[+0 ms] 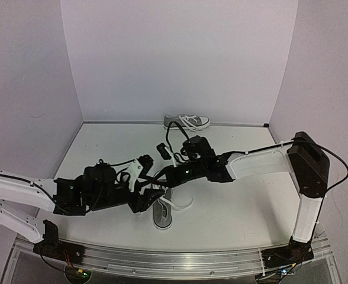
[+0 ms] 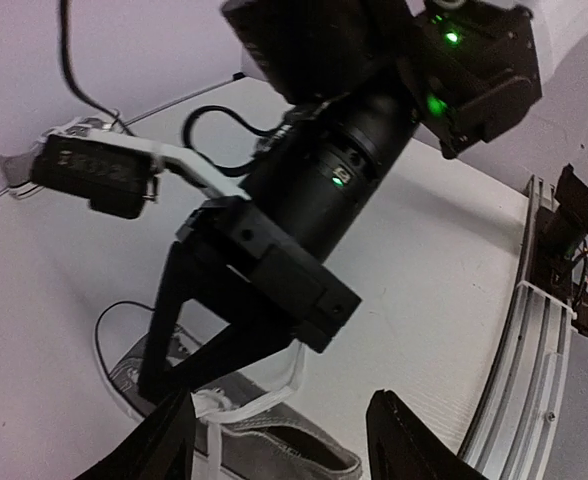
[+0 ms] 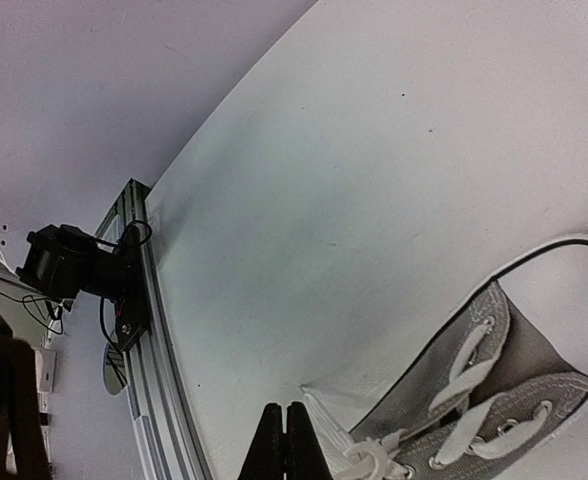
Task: Tie the shoes
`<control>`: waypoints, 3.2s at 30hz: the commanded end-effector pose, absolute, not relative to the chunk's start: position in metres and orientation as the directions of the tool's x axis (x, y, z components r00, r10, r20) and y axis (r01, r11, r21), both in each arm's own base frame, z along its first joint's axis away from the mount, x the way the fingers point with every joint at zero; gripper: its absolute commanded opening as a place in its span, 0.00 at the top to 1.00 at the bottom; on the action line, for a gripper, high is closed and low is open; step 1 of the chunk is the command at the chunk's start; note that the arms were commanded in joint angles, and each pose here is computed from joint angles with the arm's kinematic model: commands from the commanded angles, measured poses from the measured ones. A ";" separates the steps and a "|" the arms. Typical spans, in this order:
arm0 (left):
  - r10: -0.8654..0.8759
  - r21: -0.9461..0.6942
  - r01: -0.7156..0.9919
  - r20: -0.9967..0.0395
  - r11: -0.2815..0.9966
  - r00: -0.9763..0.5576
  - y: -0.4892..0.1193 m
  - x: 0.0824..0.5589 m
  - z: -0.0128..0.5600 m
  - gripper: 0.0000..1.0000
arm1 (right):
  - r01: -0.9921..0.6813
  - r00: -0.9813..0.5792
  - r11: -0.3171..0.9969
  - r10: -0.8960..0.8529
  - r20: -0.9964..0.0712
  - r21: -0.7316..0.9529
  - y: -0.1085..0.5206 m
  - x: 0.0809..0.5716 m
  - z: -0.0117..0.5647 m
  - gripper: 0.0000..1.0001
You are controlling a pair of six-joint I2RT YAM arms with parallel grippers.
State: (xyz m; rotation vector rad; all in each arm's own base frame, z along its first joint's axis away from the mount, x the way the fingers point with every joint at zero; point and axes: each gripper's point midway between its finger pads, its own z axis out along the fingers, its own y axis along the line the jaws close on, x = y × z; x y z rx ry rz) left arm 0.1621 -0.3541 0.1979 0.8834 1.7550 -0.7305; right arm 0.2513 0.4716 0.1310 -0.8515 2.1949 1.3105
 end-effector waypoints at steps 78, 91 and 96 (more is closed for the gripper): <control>0.132 -0.464 0.622 -0.725 0.630 -0.676 -0.333 0.234 0.102 0.82 | -0.743 -0.666 0.335 -0.455 -0.591 0.579 0.455 0.250 0.095 1.00; 0.148 -0.425 0.591 -0.713 0.686 -0.685 -0.316 0.235 0.092 1.00 | -0.740 -0.673 0.381 -0.426 -0.605 0.555 0.436 0.253 0.105 1.00; 0.154 -0.423 0.593 -0.712 0.686 -0.686 -0.316 0.235 0.091 1.00 | -0.738 -0.674 0.402 -0.415 -0.611 0.542 0.425 0.254 0.107 1.00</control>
